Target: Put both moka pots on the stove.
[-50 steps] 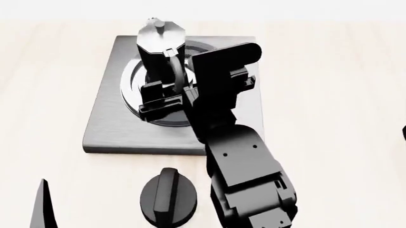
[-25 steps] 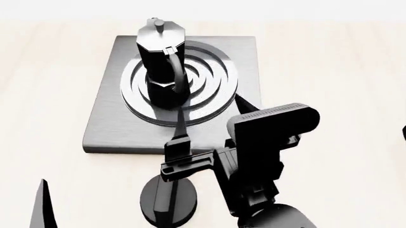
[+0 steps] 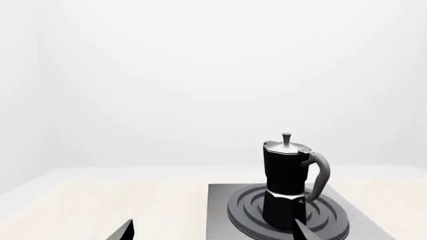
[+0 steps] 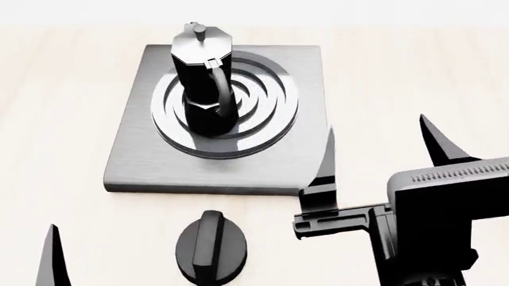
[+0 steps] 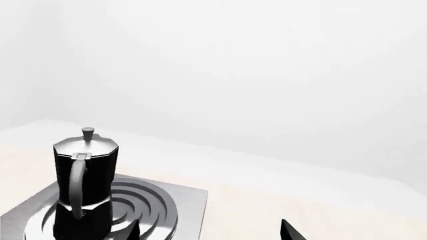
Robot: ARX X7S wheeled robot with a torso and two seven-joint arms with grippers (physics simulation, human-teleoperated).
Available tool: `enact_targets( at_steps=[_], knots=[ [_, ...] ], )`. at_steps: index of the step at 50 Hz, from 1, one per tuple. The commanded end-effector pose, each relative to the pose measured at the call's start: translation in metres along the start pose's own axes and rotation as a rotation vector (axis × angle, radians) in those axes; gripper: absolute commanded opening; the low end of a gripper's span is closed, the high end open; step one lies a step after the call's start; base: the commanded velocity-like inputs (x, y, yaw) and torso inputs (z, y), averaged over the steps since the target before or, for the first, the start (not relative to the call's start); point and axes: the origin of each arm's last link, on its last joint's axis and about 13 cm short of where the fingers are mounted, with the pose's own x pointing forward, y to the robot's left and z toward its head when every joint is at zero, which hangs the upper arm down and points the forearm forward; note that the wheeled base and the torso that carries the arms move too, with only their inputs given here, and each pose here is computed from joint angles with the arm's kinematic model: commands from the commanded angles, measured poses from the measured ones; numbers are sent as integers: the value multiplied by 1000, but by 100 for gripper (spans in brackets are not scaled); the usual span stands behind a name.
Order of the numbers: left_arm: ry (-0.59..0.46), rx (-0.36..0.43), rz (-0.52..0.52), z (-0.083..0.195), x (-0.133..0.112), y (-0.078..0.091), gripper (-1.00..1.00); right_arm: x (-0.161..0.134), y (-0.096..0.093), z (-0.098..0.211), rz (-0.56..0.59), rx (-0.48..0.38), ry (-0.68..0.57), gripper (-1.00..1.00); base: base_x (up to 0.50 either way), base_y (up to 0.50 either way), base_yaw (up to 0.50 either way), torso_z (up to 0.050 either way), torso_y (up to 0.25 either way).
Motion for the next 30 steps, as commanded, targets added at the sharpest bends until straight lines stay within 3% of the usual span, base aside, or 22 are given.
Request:
enact_targets(
  at_steps=[1,2,4,5,11,30],
  knots=[
    [-1,0,3,1,0,0,100,-17,-20,1,-72,-165,-33,100,0,0,0,0,0],
    [-1,-1,3,0,0,0,100,-19,-20,1,-73,-121,-11,100,0,0,0,0,0],
    [-2,-1,3,0,0,0,100,-21,-23,1,-80,-146,-29,100,0,0,0,0,0],
    [-3,0,5,0,0,0,100,-23,-26,3,-100,-91,4,100,0,0,0,0,0],
    [-3,-2,3,0,0,0,100,-29,-38,3,-170,-177,-9,100,0,0,0,0,0],
    [-6,-1,3,2,-1,0,100,-38,-56,5,-253,-167,-8,100,0,0,0,0,0]
  ],
)
